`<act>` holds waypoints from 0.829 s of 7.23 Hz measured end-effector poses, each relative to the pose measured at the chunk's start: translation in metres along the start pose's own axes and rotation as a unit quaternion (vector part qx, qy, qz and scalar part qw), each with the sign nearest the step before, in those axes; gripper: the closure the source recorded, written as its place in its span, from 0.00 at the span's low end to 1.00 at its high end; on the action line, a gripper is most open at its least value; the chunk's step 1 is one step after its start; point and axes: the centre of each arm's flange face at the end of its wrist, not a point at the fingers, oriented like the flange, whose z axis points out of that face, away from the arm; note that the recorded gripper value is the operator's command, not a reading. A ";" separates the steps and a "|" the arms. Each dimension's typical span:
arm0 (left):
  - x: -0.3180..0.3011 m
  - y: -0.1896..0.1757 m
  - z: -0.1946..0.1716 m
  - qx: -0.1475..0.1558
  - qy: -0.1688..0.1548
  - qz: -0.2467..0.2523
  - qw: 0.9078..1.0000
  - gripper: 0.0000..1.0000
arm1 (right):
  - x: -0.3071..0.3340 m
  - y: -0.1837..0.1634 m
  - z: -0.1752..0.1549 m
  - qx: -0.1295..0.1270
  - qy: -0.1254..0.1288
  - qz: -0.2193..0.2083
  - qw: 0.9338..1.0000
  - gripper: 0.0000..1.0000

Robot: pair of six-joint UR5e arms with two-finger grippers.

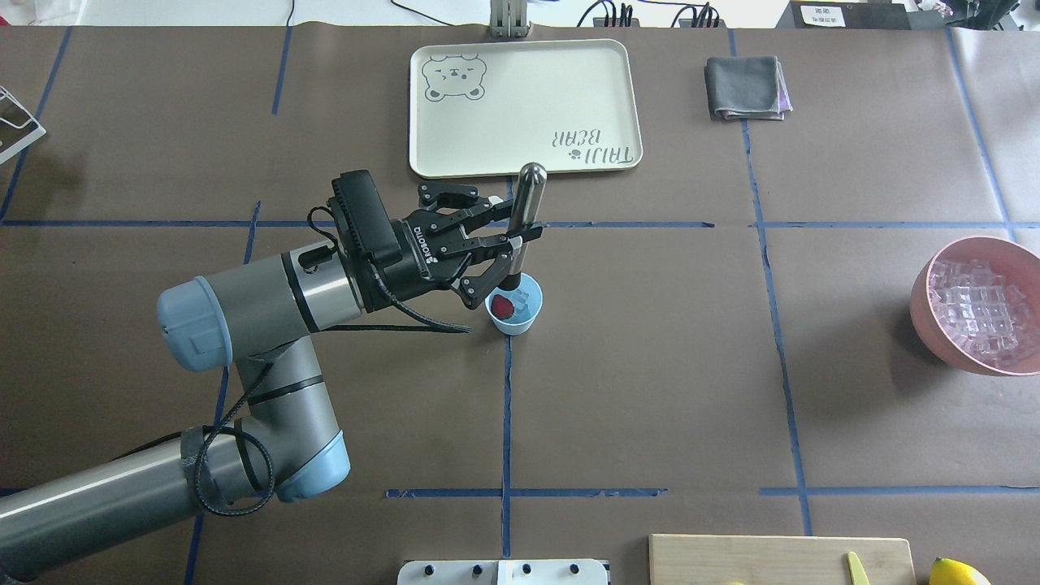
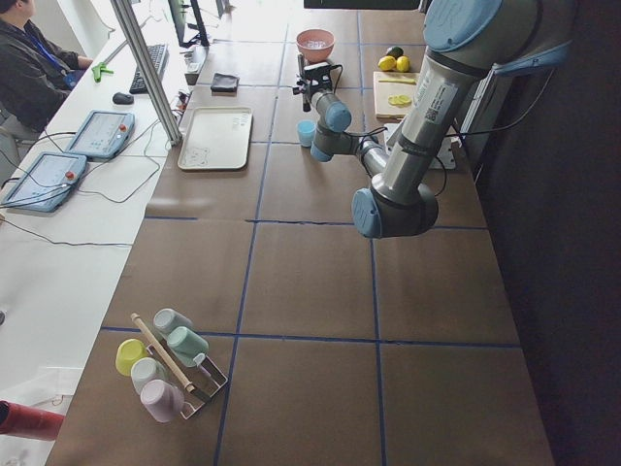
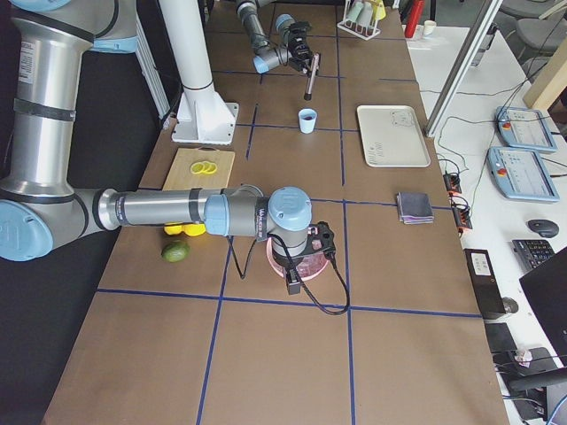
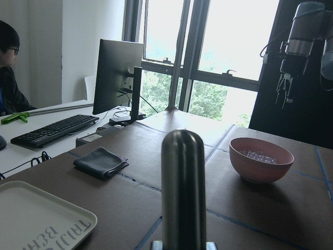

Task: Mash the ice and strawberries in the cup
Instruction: 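Lower the rod into the cup and press down on the contents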

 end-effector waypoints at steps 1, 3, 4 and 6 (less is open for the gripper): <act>0.003 0.014 0.003 0.007 -0.007 0.017 1.000 0.98 | 0.000 0.000 0.000 0.000 0.000 0.000 1.000 0.01; 0.008 0.040 0.008 0.013 -0.020 0.026 0.999 0.98 | 0.000 0.000 0.000 0.000 0.000 0.000 1.000 0.01; 0.009 0.052 0.008 0.009 -0.023 0.027 0.999 0.98 | 0.000 0.000 0.000 0.000 0.000 0.000 1.000 0.01; 0.017 0.071 0.007 0.001 -0.028 0.025 0.999 0.98 | 0.000 0.001 0.000 0.000 0.000 0.000 1.000 0.01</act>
